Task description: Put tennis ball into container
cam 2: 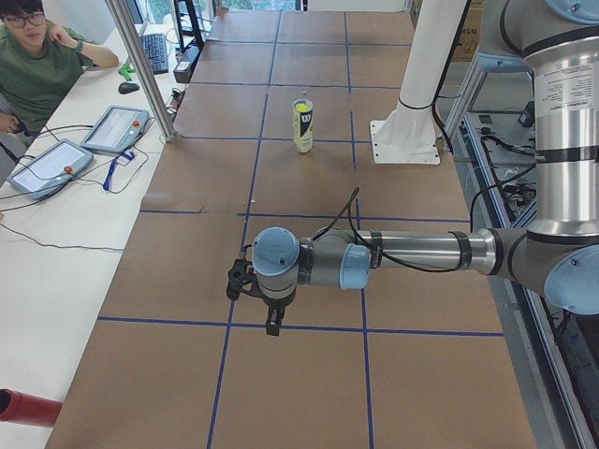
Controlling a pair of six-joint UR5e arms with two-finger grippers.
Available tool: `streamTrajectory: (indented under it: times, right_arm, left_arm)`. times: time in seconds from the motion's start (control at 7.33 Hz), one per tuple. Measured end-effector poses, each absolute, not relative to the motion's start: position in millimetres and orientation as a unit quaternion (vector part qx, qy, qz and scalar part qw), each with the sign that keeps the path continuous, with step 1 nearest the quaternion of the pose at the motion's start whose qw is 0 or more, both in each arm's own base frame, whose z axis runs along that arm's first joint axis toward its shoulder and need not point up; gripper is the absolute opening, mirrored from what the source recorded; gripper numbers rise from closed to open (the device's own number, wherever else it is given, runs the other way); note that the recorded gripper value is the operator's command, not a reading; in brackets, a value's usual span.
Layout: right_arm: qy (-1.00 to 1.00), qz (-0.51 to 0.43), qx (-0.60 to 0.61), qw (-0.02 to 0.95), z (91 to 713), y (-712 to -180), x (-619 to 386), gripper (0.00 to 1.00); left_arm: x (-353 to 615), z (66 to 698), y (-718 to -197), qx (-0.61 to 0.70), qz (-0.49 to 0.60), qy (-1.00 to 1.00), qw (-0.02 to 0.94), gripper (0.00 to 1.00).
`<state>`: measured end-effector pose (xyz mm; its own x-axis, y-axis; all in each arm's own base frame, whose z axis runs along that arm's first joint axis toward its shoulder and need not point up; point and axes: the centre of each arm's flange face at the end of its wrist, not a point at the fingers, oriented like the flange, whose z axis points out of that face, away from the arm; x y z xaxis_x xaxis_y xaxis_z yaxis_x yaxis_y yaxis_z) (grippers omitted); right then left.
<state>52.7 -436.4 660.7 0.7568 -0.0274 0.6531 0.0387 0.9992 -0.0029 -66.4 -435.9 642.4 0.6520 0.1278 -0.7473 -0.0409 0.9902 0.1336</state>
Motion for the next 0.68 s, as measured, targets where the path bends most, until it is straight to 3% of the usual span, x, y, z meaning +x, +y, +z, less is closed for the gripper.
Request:
streamTrajectory:
  times: [0.68]
  right_arm:
    - [-0.348, -0.018, -0.009, 0.937, 661.0, -435.9, 52.7, 1.00]
  left_arm:
    - [-66.7, 640.1, -436.0, 0.054, 0.047, 0.414, 0.907, 1.00]
